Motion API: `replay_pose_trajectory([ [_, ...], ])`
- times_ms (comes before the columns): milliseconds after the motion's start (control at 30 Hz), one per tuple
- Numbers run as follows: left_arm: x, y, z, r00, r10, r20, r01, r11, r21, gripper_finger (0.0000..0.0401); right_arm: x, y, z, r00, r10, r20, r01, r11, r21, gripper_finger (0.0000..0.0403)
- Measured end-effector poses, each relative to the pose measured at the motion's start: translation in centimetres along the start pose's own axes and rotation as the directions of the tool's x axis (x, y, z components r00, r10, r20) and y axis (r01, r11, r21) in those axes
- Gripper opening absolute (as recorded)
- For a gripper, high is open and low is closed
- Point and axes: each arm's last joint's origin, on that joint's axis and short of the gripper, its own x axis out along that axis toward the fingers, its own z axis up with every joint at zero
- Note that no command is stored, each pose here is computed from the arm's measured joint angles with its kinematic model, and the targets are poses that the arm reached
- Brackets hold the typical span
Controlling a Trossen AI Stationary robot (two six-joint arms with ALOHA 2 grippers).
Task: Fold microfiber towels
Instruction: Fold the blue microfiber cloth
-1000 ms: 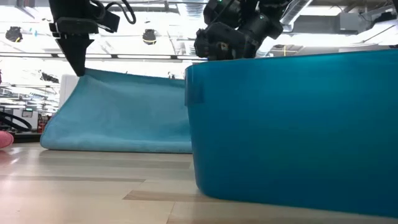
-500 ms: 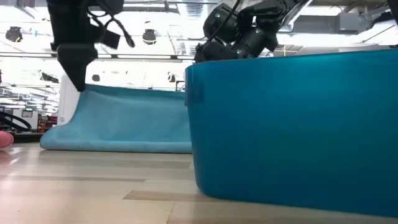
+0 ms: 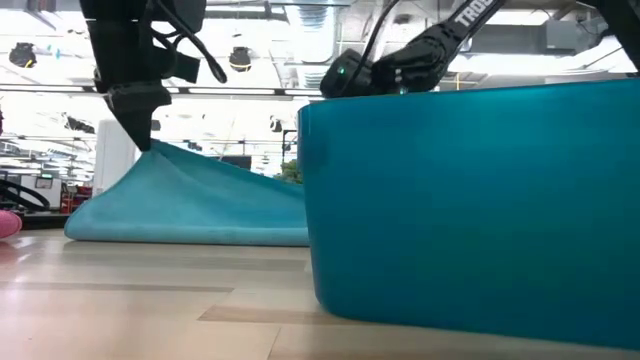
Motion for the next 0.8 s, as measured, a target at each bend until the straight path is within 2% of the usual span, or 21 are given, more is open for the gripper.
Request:
replay_pose_trajectory([
  [100, 0.11, 0.07, 0.24, 1.000, 0.008, 0.017, -0.007, 1.000, -0.015, 0.0000, 0.46, -0.26, -0.35, 1.000, -0.010, -0.022, 0.010, 1.000, 0.008, 0.0044],
  [300, 0.30, 0.15, 0.71, 0.999, 0.017, 0.051, -0.014, 0.999, -0.041, 0.0000, -0.08, -0.45, -0.16, 0.993, -0.114, -0.006, 0.114, 0.993, -0.009, 0.0057],
  [800, 0.34, -0.06, 1.00, 0.998, -0.013, 0.063, 0.017, 0.998, -0.059, 0.0000, -0.13, -0.59, -0.07, 0.987, -0.161, 0.005, 0.161, 0.987, -0.009, 0.0103],
])
